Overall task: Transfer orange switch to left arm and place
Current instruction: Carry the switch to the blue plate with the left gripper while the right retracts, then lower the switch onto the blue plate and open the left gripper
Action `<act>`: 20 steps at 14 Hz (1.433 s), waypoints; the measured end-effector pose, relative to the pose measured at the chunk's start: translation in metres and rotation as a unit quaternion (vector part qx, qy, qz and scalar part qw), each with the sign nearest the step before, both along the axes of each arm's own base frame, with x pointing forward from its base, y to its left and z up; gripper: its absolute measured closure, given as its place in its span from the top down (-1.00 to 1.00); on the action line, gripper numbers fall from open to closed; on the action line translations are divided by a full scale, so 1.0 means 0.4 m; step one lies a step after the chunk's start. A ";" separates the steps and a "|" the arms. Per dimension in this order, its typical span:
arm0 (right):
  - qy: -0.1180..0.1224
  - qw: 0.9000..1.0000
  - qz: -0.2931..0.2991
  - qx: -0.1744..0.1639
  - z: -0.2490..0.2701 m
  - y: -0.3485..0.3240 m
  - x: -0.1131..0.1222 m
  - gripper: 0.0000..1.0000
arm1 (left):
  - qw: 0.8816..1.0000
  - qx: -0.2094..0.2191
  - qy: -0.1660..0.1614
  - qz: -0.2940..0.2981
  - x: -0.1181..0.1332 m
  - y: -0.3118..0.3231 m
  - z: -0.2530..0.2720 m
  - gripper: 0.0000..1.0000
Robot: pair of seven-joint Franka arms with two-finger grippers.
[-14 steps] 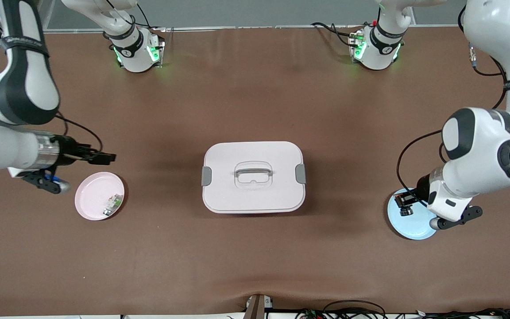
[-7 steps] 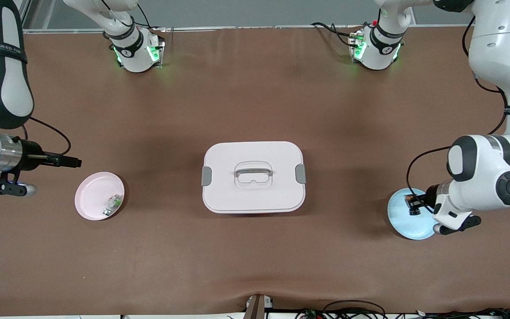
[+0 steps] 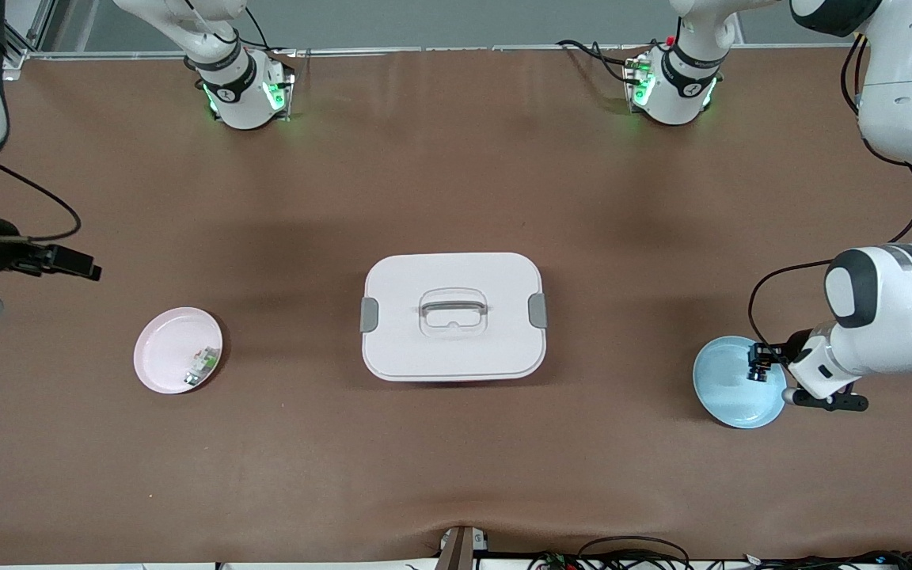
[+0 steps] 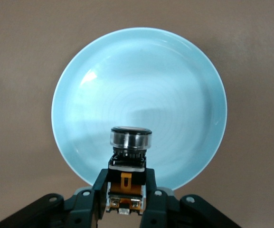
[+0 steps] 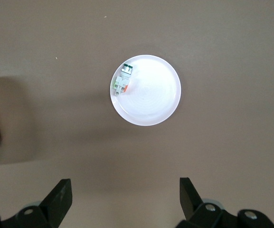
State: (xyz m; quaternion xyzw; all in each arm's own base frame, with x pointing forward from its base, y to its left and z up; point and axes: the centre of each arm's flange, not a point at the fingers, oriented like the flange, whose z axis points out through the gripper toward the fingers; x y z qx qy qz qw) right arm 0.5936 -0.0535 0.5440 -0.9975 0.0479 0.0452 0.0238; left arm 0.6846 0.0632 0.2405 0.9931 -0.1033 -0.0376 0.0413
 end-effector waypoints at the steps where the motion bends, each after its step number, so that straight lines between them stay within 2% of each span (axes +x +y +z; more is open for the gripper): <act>1: 0.000 1.000 0.001 -0.002 0.026 0.002 -0.018 1.00 | 0.999 -0.002 -0.011 -0.033 0.001 0.007 -0.006 -0.31; 3: 0.005 1.000 0.004 -0.002 0.072 0.011 -0.055 1.00 | 0.994 -0.003 -0.038 -0.104 0.012 0.016 -0.009 -0.31; 5: 0.001 1.000 0.007 -0.003 0.116 0.021 -0.094 1.00 | 0.982 -0.002 -0.063 -0.176 0.023 0.016 -0.002 -0.31; 7: -0.008 1.000 0.007 -0.005 0.137 0.029 -0.154 1.00 | 0.972 -0.003 -0.072 -0.225 0.027 0.008 -0.002 -0.31; 9: -0.029 1.000 0.007 -0.008 0.136 0.038 -0.231 1.00 | 0.963 -0.006 -0.070 -0.262 0.025 0.006 -0.016 -0.31; 11: -0.039 0.999 0.007 -0.010 0.129 0.046 -0.300 1.00 | 0.957 -0.009 -0.067 -0.281 0.022 0.006 -0.034 -0.31; 13: -0.045 0.999 0.007 -0.012 0.130 0.049 -0.327 1.00 | 0.956 -0.011 -0.067 -0.287 0.022 -0.002 -0.042 -0.31; 20: -0.069 0.997 0.007 -0.015 0.186 0.049 -0.320 1.00 | 0.955 -0.017 -0.078 -0.287 0.038 -0.031 0.029 0.98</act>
